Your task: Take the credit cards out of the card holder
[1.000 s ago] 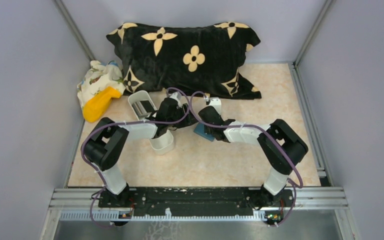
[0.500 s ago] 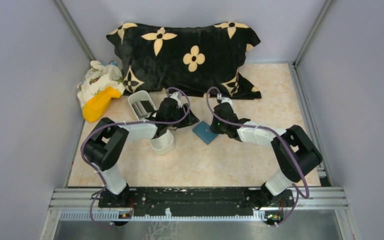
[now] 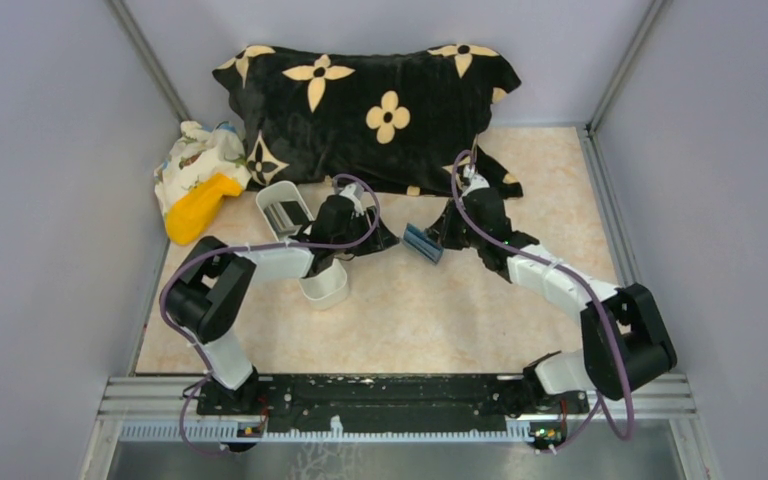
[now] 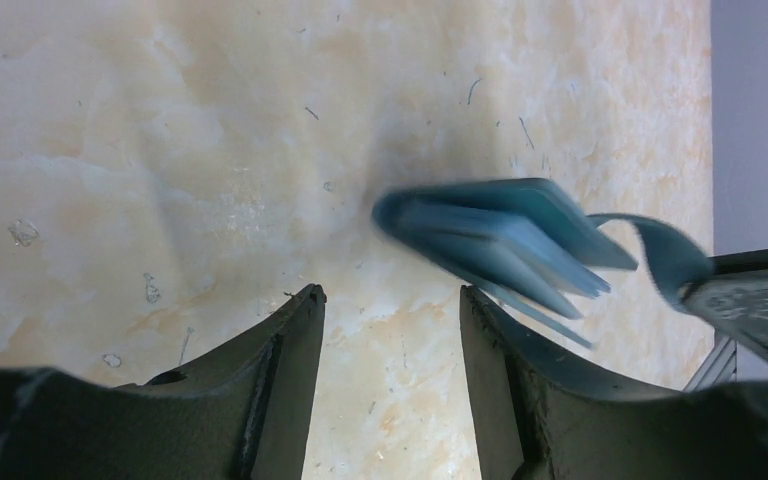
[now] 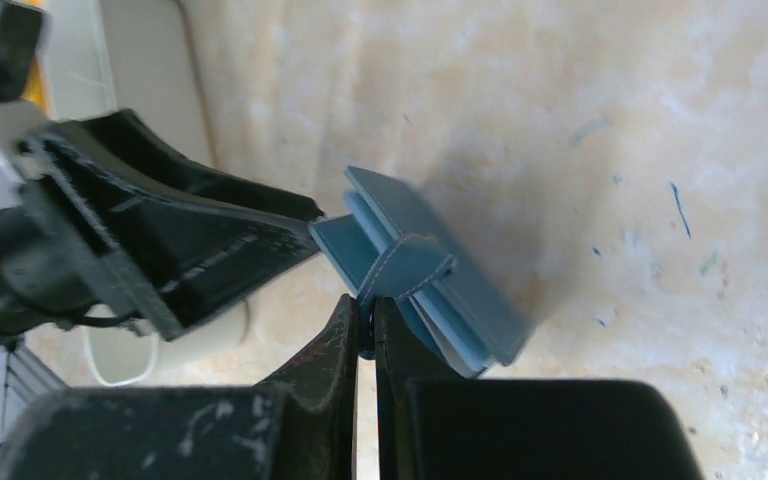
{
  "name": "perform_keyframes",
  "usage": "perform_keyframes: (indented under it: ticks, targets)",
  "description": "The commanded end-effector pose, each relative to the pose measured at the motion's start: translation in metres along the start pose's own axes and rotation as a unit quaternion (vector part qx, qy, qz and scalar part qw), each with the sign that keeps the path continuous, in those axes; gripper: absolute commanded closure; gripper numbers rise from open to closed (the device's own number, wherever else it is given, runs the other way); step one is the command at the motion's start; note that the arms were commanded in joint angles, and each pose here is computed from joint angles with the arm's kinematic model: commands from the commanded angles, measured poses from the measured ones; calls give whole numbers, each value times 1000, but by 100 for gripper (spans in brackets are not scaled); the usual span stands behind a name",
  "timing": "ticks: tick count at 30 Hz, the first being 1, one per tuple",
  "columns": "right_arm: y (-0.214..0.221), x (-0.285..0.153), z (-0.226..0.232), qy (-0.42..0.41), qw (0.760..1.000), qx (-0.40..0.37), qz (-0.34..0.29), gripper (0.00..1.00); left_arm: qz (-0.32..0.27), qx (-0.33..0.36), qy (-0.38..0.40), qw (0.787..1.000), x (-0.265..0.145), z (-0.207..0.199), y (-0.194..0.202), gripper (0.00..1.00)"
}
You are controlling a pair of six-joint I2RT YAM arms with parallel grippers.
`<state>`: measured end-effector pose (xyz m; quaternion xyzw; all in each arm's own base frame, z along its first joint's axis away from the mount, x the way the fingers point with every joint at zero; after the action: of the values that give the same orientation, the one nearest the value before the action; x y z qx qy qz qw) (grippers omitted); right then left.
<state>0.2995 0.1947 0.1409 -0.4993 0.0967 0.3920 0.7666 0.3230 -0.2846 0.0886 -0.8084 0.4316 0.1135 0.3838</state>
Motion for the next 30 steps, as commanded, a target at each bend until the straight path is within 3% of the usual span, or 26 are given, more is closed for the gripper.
perform_keyframes:
  ticks: [1,11,20,30]
  targets:
    - [-46,-22,41,-73,995,-35,-61,100,-22,13,23,999,-11,-12,-13,41]
    - [-57,-39,54,-70,992,-58,-84,100,-26,14,27,999,-14,-15,-15,41]
    - [-57,-50,81,-126,990,2,-68,100,-29,17,26,999,-15,-16,-17,41]
    - [-70,-71,88,-90,993,28,-75,100,-39,20,33,999,-23,-21,-21,41]
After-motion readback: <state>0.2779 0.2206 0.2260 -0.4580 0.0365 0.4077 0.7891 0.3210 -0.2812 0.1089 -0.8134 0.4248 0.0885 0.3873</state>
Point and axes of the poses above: each gripper's point midway between its finger pads, its own x axis out along the fingers, its own z axis along the line the jaws close on, y = z × x, the point moved 4 cm from there along -x, back along the fingers, and after that the axes turned 5 degrees about -x, right-handed, at the moved point
